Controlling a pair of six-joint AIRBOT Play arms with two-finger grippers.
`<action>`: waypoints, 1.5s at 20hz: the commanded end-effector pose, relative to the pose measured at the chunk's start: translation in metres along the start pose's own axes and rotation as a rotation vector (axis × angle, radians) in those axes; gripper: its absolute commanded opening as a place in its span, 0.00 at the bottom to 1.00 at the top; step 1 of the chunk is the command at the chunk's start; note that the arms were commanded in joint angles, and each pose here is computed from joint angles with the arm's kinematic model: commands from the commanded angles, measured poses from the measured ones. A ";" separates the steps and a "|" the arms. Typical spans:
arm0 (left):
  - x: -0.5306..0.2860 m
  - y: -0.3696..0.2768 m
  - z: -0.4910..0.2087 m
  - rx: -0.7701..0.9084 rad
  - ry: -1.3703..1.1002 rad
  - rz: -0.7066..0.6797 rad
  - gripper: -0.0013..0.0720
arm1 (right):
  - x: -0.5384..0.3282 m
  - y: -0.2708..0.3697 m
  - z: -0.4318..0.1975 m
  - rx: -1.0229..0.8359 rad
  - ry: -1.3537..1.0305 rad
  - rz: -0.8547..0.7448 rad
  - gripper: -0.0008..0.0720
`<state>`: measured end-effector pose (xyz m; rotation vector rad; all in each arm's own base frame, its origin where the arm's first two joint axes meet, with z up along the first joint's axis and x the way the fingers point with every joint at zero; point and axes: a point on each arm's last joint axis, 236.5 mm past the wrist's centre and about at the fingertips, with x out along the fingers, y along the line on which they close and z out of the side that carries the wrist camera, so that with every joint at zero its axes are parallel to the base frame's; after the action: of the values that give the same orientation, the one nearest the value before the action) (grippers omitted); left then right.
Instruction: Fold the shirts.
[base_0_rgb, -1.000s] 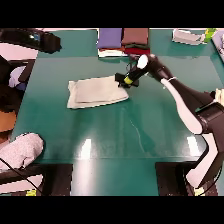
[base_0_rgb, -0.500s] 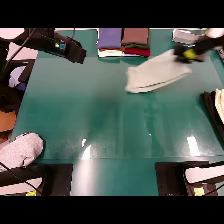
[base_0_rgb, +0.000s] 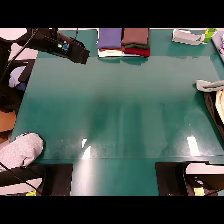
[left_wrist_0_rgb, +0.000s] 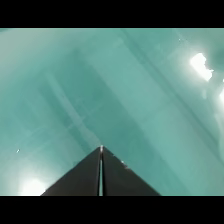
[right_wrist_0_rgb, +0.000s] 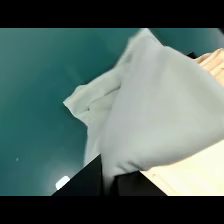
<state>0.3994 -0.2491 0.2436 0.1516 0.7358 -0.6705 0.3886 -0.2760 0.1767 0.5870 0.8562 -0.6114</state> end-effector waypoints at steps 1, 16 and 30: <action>0.000 0.000 0.001 -0.028 -0.002 -0.001 0.05 | -0.009 -0.031 0.024 0.086 -0.074 0.015 0.03; 0.000 -0.001 -0.002 -0.026 0.010 -0.003 0.05 | -0.125 -0.044 0.041 -0.020 -0.322 0.013 0.03; 0.020 0.002 -0.029 -0.038 0.087 -0.009 0.05 | -0.065 -0.229 -0.118 0.087 0.054 -0.367 0.34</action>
<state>0.3960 -0.2483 0.2209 0.1410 0.8024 -0.6628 0.1588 -0.3353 0.1490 0.5043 0.9337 -0.9523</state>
